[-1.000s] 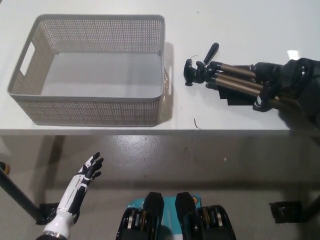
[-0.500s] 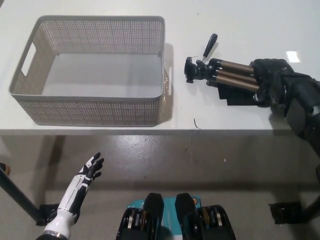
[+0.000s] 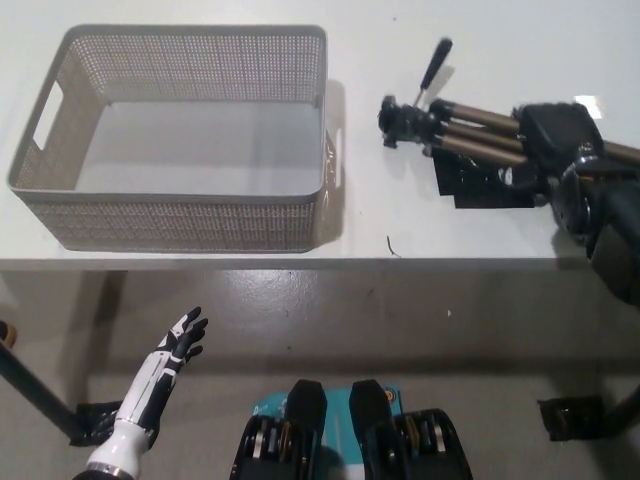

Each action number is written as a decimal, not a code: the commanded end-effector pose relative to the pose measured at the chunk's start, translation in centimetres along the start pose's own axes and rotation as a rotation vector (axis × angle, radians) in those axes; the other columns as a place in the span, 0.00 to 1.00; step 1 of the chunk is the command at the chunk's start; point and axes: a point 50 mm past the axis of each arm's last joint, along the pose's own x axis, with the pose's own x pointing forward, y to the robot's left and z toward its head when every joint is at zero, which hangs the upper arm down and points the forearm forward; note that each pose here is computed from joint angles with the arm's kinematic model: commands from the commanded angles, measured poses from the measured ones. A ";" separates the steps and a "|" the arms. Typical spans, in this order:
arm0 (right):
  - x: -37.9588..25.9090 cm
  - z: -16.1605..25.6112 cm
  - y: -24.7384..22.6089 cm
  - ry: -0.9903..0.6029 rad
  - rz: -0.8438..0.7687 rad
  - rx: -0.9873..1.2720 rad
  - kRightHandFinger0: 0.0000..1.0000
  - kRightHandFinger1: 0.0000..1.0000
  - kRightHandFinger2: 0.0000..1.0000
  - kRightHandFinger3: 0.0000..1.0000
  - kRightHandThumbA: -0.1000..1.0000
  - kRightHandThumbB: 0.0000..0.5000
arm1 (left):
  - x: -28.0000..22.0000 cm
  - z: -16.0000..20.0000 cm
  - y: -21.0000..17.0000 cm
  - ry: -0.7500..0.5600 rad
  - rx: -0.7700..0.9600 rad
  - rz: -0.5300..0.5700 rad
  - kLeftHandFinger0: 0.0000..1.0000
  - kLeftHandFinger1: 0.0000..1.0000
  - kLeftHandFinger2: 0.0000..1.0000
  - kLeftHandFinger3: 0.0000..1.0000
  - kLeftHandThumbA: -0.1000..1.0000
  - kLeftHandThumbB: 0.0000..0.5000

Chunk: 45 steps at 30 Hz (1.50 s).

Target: The robot uses its right hand to pick the tripod on the desk and places it into a rectangular container on the left.

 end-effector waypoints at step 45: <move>-1.3 33.3 -22.0 -0.654 -0.435 -0.189 0.00 0.00 0.01 0.46 0.01 0.94 | -0.2 0.1 0.1 -0.011 0.071 -0.086 1.00 1.00 1.00 1.00 1.00 1.00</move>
